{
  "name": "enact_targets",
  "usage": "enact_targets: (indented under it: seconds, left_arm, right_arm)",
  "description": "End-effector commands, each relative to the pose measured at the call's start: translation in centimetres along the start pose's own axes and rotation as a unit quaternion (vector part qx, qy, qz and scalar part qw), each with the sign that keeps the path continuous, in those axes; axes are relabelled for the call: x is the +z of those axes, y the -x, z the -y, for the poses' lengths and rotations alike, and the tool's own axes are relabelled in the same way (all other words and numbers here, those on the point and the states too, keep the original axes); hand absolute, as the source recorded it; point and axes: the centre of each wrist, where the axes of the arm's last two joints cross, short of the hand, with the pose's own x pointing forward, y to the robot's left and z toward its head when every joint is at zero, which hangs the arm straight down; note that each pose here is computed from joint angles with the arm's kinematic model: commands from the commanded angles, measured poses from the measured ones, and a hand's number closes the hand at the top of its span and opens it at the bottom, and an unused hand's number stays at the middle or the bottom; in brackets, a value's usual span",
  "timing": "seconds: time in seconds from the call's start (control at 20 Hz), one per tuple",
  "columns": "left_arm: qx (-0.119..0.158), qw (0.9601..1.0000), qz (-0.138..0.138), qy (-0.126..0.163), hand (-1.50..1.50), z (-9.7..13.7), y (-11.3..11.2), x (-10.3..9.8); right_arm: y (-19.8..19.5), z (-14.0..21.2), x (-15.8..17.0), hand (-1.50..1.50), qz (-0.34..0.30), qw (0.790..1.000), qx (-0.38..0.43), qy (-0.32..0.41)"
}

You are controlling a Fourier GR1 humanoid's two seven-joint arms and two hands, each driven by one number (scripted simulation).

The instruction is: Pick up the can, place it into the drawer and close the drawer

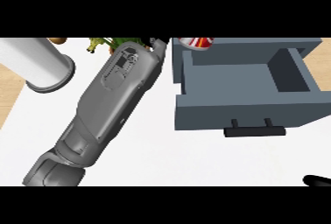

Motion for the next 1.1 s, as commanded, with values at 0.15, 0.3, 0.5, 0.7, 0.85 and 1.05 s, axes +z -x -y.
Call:
enact_targets:
  seconds: [0.15, 0.3, 0.5, 0.7, 0.85, 1.05]
  left_arm:
    - [-0.021, 0.9996, -0.019, 0.0, 1.5, 2.0, -1.9, -2.0]
    - [-0.03, 0.9992, -0.027, 0.003, 1.5, 3.6, -4.3, -2.3]
    - [-0.042, 0.9989, -0.019, -0.003, 1.5, 4.2, -2.9, -2.2]
    - [-0.058, 0.9979, -0.028, -0.005, 1.5, 5.1, -4.6, -2.6]
    - [-0.068, 0.9967, -0.021, -0.039, 1.5, 5.0, -4.6, -3.0]
    - [-0.069, 0.995, -0.026, -0.067, -1.5, 5.2, -4.5, -3.1]
  right_arm:
    - [-0.2, -1.4, 0.4, -1.5, 0.009, 1.0, -0.003, -0.007]
    - [0.1, 0.1, -1.0, -1.5, 0.01, 1.0, 0.003, -0.005]
    - [-0.6, -1.3, -0.2, -1.5, 0.01, 1.0, -0.007, -0.004]
    - [0.2, -0.1, -1.2, -1.5, 0.018, 1.0, 0.005, -0.003]
    - [-1.5, -0.3, -1.1, -1.5, 0.019, 1.0, 0.004, -0.011]
    - [-0.8, -1.6, -1.5, -1.5, 0.019, 1.0, -0.001, -0.022]
